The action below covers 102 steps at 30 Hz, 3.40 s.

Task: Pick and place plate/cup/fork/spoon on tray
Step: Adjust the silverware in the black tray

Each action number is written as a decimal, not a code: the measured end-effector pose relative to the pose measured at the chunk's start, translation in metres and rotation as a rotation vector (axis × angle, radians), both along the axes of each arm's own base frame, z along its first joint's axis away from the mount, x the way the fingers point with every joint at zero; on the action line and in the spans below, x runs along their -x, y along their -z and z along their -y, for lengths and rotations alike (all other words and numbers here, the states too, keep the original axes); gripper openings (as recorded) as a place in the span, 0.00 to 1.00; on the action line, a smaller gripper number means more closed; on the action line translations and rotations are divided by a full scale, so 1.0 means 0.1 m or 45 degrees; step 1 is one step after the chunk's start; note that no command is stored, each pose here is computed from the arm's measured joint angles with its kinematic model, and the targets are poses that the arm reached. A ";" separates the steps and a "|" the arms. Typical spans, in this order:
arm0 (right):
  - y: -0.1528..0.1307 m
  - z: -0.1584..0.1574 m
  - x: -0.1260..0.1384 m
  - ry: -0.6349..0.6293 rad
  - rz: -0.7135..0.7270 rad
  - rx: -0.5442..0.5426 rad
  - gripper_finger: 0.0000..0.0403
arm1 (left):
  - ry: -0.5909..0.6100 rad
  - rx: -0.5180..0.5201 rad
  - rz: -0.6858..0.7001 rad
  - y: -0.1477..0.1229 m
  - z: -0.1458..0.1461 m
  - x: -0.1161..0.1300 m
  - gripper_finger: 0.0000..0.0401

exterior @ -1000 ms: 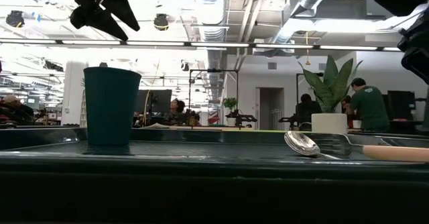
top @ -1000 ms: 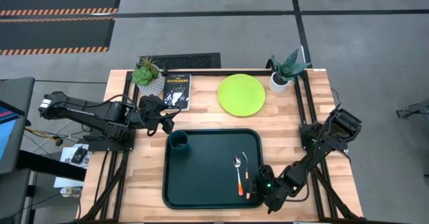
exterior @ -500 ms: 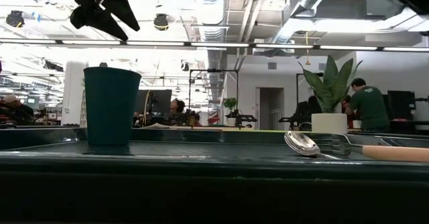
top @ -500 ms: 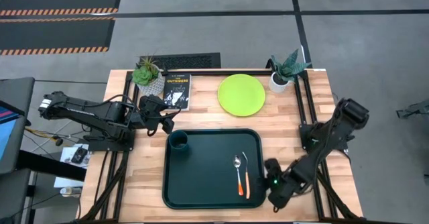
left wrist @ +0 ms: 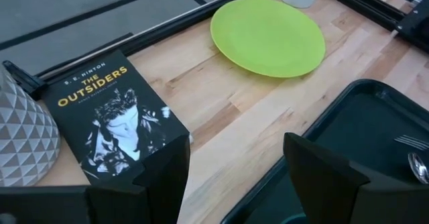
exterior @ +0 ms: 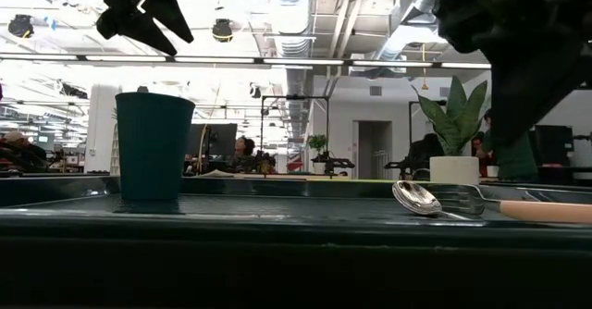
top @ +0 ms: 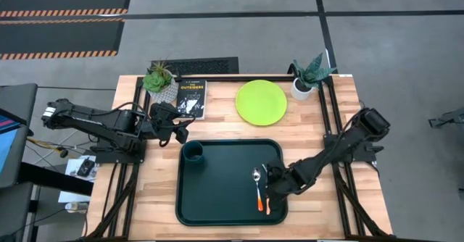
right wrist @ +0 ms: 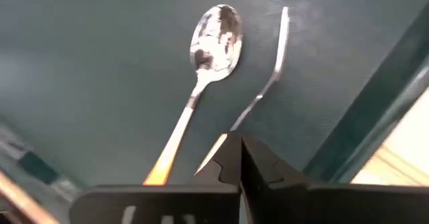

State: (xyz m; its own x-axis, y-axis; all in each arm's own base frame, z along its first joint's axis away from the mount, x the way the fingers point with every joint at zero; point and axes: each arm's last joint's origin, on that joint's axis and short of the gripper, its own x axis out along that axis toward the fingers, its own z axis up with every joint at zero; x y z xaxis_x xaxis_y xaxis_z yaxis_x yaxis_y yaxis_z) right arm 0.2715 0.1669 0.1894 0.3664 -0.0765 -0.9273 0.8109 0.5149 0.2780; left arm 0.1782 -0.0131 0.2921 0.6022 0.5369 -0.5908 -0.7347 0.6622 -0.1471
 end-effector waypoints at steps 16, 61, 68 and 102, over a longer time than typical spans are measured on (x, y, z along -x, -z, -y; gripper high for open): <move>0.14 0.24 -0.16 -0.044 0.013 0.068 0.02 | -0.013 0.010 0.011 0.00 0.00 0.00 0.57; 0.22 0.25 -0.15 -0.053 0.085 0.053 0.02 | -0.029 0.019 0.020 0.00 0.00 0.00 0.57; 0.30 0.40 -0.39 -0.092 0.137 0.082 0.01 | -0.030 0.019 0.021 0.00 0.00 0.00 0.57; 0.44 0.23 -0.42 -0.158 -0.052 0.109 0.02 | -0.032 0.016 0.016 0.00 0.00 0.01 0.57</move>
